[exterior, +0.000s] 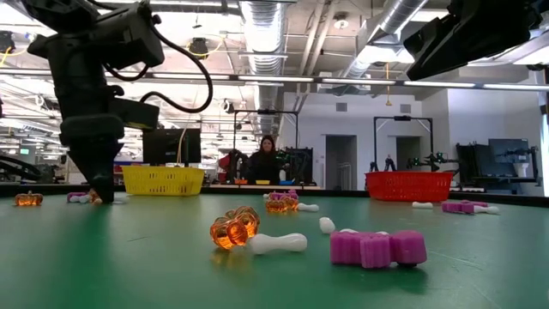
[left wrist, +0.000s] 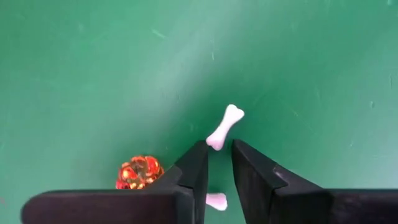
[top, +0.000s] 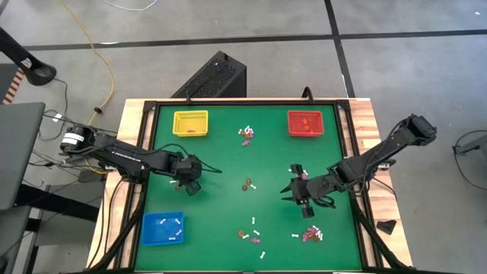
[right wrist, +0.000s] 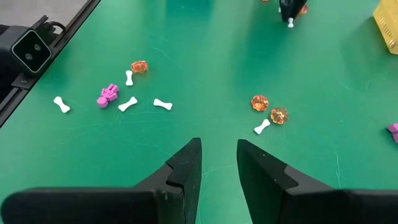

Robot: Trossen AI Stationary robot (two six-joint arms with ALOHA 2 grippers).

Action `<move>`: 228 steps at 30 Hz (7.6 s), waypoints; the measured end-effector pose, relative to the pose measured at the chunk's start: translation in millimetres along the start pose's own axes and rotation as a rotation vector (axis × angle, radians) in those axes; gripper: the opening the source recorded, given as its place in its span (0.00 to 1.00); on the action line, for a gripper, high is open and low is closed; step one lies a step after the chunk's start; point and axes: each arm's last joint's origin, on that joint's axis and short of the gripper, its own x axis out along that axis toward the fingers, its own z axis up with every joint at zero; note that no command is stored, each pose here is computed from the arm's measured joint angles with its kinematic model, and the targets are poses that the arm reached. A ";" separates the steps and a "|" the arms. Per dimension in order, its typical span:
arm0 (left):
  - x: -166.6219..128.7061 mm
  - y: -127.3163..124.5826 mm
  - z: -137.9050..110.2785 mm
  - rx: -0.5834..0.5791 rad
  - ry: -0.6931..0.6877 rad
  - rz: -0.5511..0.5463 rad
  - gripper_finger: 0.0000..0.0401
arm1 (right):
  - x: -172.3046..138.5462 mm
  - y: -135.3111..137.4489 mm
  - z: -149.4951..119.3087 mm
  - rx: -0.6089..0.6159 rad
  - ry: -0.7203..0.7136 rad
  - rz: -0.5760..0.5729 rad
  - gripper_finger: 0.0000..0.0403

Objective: Sort Halloween decoration
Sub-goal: Put the white bone toy into the blue bin

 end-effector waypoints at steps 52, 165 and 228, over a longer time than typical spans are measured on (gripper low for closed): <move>-92.1 -107.5 -55.0 0.164 0.183 -0.640 0.00 | -1.4 5.7 -0.6 0.006 -0.005 0.020 0.33; -58.4 -49.1 -2.5 0.637 -1.168 -0.647 0.20 | 41.2 99.6 -67.0 1.152 0.996 -0.154 0.22; -42.5 19.1 -22.3 0.089 -0.810 0.278 0.20 | 356.1 -19.6 134.4 0.177 -0.582 0.383 0.15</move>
